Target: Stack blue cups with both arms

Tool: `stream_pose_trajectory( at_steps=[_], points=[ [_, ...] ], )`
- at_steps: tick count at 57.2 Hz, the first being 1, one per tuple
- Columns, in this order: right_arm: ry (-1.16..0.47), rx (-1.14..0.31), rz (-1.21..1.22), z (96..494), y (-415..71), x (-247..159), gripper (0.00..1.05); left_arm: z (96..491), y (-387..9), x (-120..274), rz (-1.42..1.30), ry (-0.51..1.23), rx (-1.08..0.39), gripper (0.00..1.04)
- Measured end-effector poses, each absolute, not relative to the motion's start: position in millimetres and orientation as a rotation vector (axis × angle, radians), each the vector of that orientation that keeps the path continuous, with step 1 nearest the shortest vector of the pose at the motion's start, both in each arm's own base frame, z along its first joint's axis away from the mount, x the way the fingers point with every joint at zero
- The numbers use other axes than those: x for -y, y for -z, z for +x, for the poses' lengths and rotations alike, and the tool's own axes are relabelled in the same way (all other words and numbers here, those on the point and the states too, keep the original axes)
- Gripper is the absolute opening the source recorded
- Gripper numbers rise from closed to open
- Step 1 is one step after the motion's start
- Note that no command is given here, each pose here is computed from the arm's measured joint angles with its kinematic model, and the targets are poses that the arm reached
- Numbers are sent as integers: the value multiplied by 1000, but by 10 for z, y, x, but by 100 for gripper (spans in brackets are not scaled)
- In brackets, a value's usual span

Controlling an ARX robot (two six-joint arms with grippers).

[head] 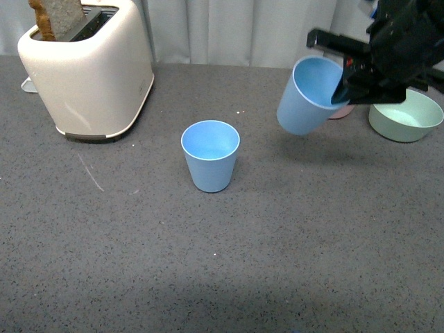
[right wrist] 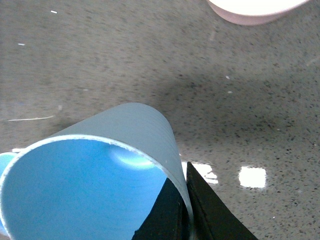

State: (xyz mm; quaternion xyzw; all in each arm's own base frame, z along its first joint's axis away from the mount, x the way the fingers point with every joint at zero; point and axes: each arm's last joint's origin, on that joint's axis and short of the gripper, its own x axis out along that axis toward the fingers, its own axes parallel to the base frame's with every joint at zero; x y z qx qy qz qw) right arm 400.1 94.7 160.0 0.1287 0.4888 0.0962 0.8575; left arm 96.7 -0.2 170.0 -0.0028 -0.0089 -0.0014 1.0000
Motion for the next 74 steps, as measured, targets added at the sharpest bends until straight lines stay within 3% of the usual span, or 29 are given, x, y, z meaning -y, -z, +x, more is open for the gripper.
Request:
stream_pose_trajectory(
  at_steps=[7,22,55,57,65,74],
  points=[
    [-335,-981,277,3923,-1869,-1198,1,967,-1700,2,-6,3,18,98],
    [-443,-1011,241,3814,-1867,-1640,1,967,-1700,2,-6,2,18,98],
    [-413,-1102,175,3849,-1492,-1893,1,967,-1700,2,-6,2,18,98],
    [-416,-1100,174,3852,-1469,-1907,5,967,-1700,2,-6,2,18,98],
    [-452,-1043,212,3842,-1511,-1885,37,967,-1700,2,-6,3,18,98],
    [-459,-970,238,3768,-1653,-1758,62,967,-1700,2,-6,3,18,98]
  ],
)
